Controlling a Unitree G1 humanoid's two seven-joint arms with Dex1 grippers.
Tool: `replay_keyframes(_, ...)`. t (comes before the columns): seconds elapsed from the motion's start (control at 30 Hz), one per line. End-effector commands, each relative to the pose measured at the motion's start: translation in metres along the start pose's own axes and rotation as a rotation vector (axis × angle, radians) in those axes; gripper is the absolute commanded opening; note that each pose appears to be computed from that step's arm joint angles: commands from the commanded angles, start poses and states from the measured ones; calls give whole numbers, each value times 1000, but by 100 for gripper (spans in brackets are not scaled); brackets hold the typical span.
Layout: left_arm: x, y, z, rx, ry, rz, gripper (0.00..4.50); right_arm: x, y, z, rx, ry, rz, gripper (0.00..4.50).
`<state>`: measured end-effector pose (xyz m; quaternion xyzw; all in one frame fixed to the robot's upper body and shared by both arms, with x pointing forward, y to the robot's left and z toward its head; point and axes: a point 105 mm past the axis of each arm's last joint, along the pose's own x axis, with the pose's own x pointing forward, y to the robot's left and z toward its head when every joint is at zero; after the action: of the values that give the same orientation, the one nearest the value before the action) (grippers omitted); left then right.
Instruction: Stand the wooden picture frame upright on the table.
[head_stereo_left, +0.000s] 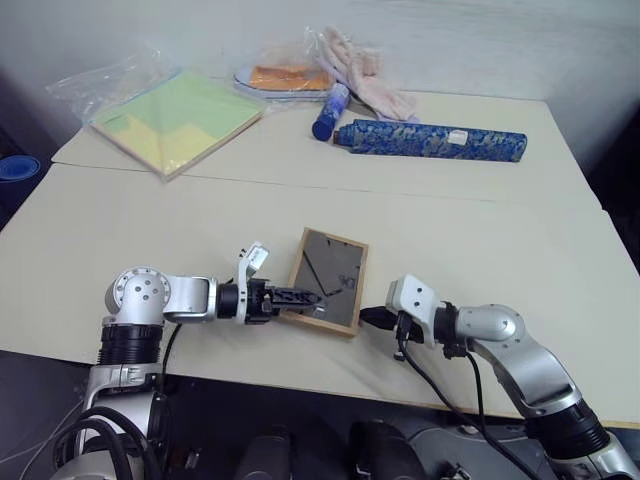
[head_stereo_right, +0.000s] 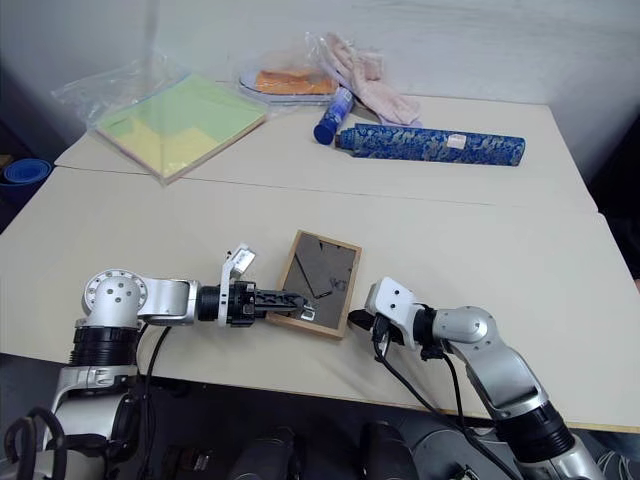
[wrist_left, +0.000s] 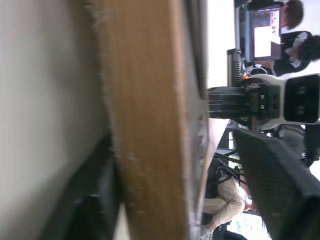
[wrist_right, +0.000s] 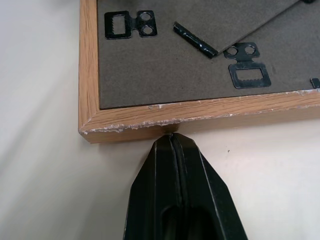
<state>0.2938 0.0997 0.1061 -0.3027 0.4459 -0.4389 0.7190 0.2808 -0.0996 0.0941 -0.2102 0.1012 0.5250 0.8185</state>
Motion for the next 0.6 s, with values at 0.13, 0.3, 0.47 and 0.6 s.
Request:
replay_keyframes(0.13,2,-3,-6,-18,-34,-46,128,-19,-8,13,40,-115,-18,17)
replay_keyframes(0.3,-15,-6,13,197,-248,-35,127,-43,-9,38,152,-250,96,155)
replay_keyframes(0.47,-21,-2,7,498,-236,0,127,-41,-24,72,252,-346,119,328)
replay_keyframes(0.6,-19,-6,4,546,-223,-34,127,-17,-31,89,230,-339,125,444)
